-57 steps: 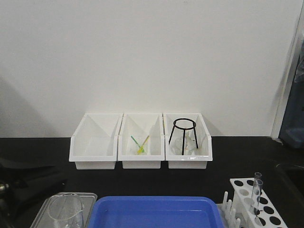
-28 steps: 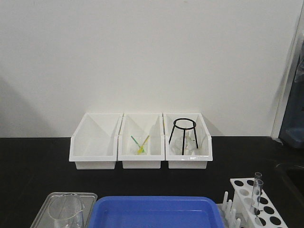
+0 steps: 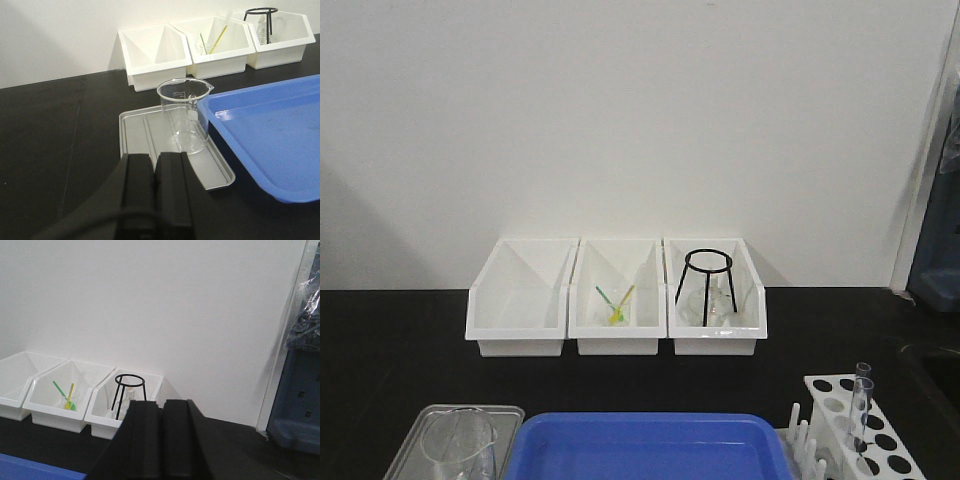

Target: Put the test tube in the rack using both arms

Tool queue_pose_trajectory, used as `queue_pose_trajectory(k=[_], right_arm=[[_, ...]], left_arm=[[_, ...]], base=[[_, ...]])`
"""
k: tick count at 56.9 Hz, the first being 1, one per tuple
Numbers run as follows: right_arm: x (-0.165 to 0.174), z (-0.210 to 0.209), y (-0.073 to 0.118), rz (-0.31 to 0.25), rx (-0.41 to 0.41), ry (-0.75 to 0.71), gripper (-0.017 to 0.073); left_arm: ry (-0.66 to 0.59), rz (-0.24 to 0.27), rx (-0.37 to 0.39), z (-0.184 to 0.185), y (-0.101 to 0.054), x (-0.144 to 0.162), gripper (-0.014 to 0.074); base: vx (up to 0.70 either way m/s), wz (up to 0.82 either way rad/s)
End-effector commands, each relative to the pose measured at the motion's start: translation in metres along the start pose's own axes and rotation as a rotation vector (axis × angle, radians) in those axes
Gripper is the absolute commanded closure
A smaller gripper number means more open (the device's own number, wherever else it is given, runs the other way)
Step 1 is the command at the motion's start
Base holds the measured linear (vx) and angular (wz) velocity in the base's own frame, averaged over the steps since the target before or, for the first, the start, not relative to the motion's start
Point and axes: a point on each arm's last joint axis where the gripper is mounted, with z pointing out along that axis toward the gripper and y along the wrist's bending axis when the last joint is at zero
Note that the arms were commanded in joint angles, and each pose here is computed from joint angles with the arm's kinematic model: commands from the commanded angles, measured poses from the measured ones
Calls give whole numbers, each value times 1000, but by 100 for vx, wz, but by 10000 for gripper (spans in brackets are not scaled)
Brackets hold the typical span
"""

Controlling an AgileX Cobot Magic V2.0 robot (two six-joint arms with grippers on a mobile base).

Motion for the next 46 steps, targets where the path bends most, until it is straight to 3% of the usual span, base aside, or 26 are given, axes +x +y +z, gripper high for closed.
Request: queue_pose_trajectory(k=[1,37,42,46], right_arm=[[-11,0,0,5,-10,-41,570],[-12,-1,-1,6,-6,-45,570],[-15,-4,-1,68,8,-76,570],[-17,-6,-5,79,52,-94,570]], left_arm=[[-124,-22,-15,-4,2,-17,601],[-124,-22,-15,-4,2,-17,601],[-124,-22,-15,-4,2,-17,601],[-124,-22,-15,-4,2,-17,601]], base=[[0,0],[0,0],[0,0],[0,0]])
